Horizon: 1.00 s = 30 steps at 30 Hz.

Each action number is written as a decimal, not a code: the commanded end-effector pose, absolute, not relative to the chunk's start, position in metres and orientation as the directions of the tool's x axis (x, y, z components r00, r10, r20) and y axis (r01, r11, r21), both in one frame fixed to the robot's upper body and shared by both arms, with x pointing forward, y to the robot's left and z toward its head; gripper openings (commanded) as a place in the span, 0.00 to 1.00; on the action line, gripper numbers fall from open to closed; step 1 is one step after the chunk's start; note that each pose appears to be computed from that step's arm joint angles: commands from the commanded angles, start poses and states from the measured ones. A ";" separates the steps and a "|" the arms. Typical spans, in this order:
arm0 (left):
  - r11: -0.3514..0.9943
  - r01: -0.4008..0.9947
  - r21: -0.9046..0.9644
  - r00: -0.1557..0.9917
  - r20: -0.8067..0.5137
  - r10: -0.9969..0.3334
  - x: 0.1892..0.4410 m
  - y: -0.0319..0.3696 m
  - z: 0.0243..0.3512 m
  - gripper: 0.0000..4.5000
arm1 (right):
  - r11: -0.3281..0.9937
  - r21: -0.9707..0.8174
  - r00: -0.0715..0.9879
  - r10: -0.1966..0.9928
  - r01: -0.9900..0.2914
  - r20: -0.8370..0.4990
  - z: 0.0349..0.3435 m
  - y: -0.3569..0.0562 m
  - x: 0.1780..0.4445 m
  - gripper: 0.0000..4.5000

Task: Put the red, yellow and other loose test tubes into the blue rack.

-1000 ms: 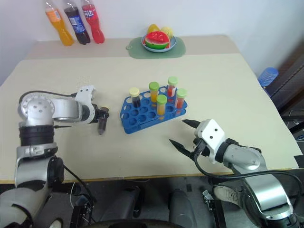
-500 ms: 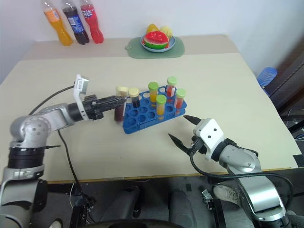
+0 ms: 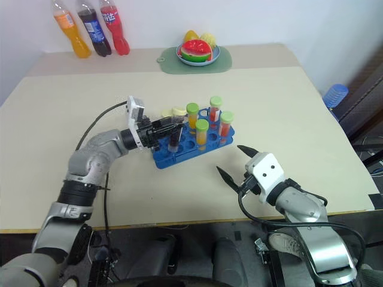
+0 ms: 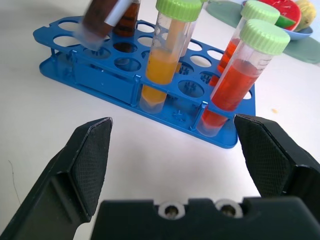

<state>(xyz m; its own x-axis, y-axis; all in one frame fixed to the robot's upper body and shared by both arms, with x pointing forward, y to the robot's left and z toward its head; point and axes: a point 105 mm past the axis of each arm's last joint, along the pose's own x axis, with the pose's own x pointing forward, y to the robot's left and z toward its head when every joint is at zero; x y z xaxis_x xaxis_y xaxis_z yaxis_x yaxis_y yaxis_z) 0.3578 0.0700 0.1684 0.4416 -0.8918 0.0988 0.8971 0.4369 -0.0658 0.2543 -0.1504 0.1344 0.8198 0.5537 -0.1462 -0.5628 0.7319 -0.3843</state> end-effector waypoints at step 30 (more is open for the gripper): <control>0.486 0.866 0.113 0.463 0.181 -0.867 0.353 0.054 0.130 0.96 | 0.734 -0.424 0.832 0.546 -0.530 -0.094 0.151 -0.155 0.253 0.95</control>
<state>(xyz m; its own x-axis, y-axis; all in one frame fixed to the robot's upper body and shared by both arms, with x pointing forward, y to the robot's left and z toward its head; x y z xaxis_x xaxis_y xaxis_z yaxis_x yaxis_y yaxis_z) 0.3539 0.0545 0.1275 0.4517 -0.8774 0.1614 0.8739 0.4716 0.1180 0.2557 -0.1551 0.1381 0.8295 0.5412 -0.1377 -0.5470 0.7377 -0.3957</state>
